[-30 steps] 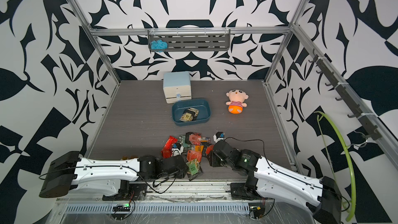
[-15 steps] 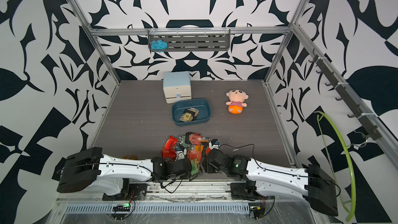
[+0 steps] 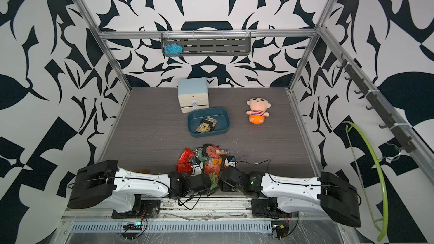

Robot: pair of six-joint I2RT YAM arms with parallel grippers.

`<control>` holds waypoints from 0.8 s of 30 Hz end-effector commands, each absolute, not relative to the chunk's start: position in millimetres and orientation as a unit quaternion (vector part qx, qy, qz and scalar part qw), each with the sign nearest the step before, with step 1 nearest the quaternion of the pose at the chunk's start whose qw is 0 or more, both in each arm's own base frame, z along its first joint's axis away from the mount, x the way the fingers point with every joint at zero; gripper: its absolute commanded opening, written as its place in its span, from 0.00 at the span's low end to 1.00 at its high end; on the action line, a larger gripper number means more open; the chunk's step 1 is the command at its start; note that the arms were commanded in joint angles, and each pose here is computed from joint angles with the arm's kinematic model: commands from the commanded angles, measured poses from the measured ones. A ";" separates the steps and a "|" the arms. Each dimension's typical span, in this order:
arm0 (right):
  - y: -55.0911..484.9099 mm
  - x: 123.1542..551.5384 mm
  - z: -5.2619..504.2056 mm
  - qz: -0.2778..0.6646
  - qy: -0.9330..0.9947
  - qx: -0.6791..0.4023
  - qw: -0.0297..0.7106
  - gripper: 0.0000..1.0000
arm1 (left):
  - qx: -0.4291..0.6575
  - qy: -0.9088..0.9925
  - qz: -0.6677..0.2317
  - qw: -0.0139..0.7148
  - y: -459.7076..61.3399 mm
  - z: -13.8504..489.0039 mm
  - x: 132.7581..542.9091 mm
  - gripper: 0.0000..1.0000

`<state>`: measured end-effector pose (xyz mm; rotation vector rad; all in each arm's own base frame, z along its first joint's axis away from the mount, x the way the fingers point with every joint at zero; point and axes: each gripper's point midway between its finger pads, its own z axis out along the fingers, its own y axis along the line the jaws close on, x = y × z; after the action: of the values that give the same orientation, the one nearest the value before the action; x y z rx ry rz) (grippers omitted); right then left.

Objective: Put the tea bags into the storage box
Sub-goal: Pick up the tea bag from the center of the board.

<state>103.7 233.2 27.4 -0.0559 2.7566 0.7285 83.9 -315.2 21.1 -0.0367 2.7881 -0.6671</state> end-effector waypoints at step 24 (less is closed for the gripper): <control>241.3 97.7 44.3 0.248 0.956 -0.042 0.151 0.00 | -0.021 0.970 -0.170 0.172 -280.7 21.8 93.3 0.27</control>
<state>95.2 249.7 34.4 -0.1035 2.7568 0.7791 90.2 -305.2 22.8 -0.0789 2.7611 -0.6107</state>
